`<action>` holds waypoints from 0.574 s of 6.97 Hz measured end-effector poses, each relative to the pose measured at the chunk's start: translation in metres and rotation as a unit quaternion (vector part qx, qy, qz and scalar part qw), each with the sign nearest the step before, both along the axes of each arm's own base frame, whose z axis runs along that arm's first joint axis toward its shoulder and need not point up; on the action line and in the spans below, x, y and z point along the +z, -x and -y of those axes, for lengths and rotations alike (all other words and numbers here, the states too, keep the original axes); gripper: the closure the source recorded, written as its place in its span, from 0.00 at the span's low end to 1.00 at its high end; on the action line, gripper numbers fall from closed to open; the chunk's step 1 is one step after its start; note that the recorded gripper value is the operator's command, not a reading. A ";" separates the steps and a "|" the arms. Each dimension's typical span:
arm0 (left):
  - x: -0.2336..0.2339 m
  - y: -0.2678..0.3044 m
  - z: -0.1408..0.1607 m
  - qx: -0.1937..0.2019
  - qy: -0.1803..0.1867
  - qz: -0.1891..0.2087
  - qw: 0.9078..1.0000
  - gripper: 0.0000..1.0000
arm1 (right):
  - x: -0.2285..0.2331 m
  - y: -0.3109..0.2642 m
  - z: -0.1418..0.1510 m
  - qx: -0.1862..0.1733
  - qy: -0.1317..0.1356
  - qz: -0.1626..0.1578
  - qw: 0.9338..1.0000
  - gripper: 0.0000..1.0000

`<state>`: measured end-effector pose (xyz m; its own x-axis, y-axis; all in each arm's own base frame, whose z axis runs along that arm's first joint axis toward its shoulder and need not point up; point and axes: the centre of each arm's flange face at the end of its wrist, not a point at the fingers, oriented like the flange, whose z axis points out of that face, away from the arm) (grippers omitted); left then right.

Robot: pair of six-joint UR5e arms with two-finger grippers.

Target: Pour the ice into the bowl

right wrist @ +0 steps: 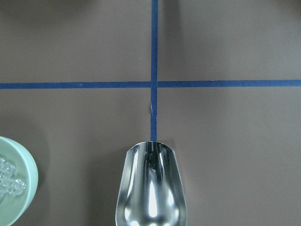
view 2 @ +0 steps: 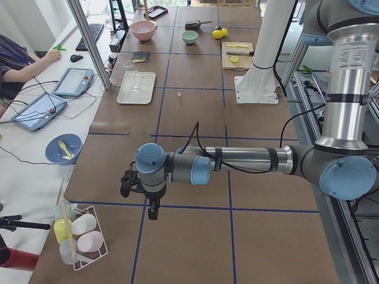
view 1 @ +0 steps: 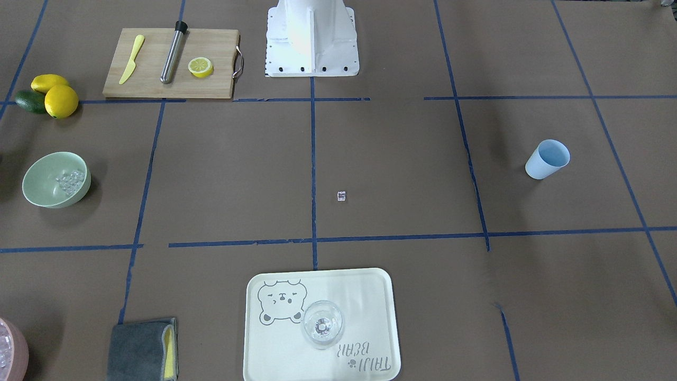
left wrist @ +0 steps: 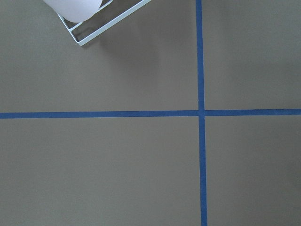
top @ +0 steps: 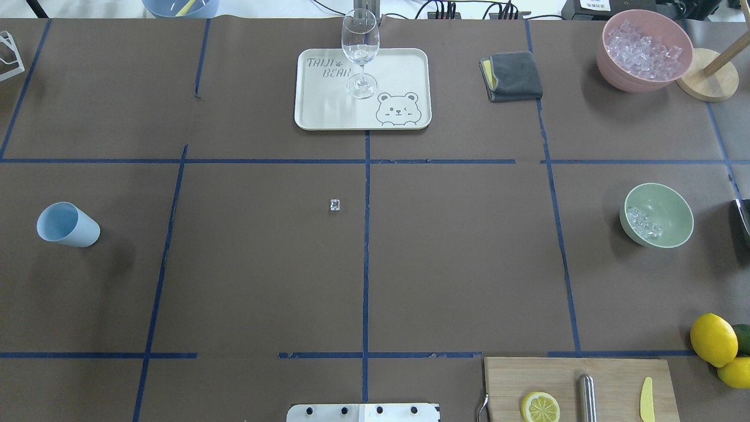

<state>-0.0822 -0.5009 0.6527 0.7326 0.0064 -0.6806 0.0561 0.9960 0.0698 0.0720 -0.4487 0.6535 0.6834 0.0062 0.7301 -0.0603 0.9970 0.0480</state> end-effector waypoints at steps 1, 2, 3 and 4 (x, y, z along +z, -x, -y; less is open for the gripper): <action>0.000 0.000 0.001 0.000 -0.003 0.000 1.000 0.00 | -0.001 0.001 0.002 -0.003 -0.004 -0.007 1.000 0.00; 0.000 0.000 0.001 0.000 -0.007 0.000 1.000 0.00 | -0.002 0.002 0.004 -0.006 -0.007 -0.010 1.000 0.00; 0.000 -0.001 0.001 -0.002 -0.007 0.000 1.000 0.00 | -0.003 0.003 0.006 -0.008 -0.009 -0.012 1.000 0.00; -0.001 -0.001 0.002 -0.007 -0.005 -0.001 1.000 0.00 | -0.003 0.003 0.006 -0.009 -0.010 -0.012 1.000 0.00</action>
